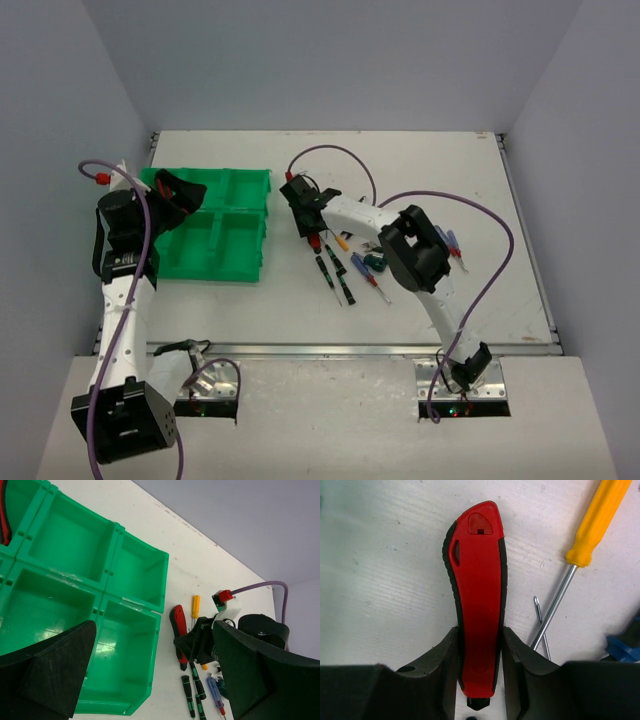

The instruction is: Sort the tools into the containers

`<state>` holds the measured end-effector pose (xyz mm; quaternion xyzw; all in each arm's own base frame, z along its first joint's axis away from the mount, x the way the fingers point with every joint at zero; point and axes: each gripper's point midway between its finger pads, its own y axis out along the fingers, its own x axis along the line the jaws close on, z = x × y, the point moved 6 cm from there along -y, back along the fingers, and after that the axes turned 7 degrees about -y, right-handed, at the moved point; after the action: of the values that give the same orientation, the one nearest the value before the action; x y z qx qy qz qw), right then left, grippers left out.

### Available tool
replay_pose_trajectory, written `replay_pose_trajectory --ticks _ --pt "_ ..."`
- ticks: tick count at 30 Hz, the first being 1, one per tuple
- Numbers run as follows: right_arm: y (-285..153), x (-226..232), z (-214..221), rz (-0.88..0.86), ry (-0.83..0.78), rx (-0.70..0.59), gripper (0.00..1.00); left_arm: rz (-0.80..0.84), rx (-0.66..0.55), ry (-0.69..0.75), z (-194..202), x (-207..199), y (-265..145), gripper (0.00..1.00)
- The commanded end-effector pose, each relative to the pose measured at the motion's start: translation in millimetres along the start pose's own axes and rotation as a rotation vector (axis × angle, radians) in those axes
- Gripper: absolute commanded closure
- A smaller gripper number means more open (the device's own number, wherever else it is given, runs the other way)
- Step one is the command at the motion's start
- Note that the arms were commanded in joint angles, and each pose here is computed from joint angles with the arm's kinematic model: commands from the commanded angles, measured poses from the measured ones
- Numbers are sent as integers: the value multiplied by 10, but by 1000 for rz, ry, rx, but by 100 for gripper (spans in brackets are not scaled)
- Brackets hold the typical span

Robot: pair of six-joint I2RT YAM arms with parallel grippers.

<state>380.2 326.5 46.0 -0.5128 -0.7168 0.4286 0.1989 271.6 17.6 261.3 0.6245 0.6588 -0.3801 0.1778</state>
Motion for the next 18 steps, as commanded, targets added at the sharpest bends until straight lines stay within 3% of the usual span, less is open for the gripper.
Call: replay_pose_trajectory --ticks 1,2,4,12,18 --pt "-454 -45 -302 -63 1 -154 91 107 38 -8 53 -137 58 0" --pt "-595 -80 -272 -90 0 -178 97 149 77 -2 135 -209 83 0" --pt "-916 -107 -429 -141 10 -264 100 186 130 0 257 -303 125 0" --pt "-1779 -86 -331 -404 0 -474 100 521 328 -79 699 -820 164 0" --pt "-2276 -54 -335 -586 -3 -619 100 655 404 -123 926 -1109 200 0"
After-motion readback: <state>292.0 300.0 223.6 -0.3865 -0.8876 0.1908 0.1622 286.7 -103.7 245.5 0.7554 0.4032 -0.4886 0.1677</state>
